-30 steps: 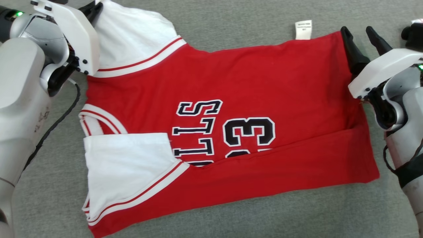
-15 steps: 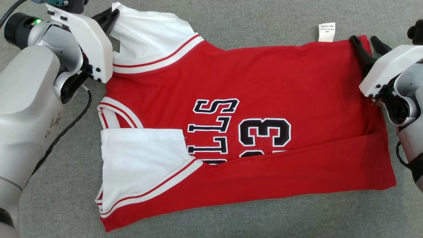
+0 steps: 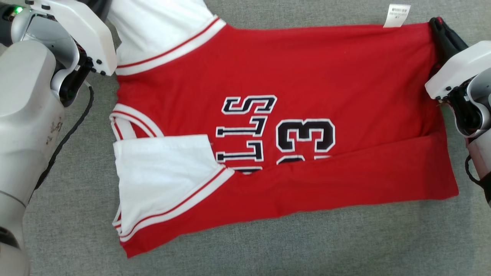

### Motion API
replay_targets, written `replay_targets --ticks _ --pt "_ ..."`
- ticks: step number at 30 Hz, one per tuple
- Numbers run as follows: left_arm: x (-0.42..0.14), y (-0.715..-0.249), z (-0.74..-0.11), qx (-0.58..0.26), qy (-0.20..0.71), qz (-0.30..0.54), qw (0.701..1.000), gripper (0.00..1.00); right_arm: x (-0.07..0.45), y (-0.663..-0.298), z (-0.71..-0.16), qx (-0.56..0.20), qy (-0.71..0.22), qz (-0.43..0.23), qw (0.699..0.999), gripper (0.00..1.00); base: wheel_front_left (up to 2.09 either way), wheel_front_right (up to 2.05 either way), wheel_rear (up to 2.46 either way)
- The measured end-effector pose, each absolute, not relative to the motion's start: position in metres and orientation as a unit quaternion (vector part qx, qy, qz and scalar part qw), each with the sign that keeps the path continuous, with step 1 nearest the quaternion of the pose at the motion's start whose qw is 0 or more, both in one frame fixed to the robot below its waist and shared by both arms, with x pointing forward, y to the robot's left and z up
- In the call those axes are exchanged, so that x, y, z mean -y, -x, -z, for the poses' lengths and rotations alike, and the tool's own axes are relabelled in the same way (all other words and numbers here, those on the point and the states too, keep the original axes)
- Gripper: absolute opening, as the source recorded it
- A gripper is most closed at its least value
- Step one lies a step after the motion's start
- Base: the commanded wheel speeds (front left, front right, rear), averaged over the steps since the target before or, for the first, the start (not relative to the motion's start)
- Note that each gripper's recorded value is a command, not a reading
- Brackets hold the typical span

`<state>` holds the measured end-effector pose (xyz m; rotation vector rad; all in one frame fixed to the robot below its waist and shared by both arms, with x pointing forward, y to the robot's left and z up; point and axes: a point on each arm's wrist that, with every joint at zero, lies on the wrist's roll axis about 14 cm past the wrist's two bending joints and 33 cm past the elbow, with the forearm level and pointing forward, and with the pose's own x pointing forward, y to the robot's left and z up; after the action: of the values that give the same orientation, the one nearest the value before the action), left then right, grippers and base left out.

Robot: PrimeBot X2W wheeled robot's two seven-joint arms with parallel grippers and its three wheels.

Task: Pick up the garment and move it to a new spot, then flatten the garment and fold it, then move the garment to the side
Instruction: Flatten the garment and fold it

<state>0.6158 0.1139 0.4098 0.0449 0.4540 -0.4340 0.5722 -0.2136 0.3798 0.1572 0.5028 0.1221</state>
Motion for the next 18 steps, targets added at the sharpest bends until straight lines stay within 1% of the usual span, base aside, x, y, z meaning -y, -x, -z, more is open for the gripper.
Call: replay_targets --ticks 4,14,18 --pt "-0.12 -0.624 -0.419 -0.192 -0.019 0.192 0.962 0.0 0.214 -0.58 -0.385 -0.229 -0.076 -0.055 0.969 0.0 0.0 0.0 0.0" --pt "-0.112 -0.621 -0.427 -0.172 -0.024 0.199 0.965 0.0 0.203 -0.588 -0.404 -0.178 -0.08 -0.068 0.979 0.0 0.0 0.0 0.0" --pt "-0.114 -0.616 -0.437 -0.163 -0.034 0.204 0.965 0.0 0.202 -0.583 -0.414 -0.157 -0.09 -0.071 0.981 0.0 0.0 0.0 0.0"
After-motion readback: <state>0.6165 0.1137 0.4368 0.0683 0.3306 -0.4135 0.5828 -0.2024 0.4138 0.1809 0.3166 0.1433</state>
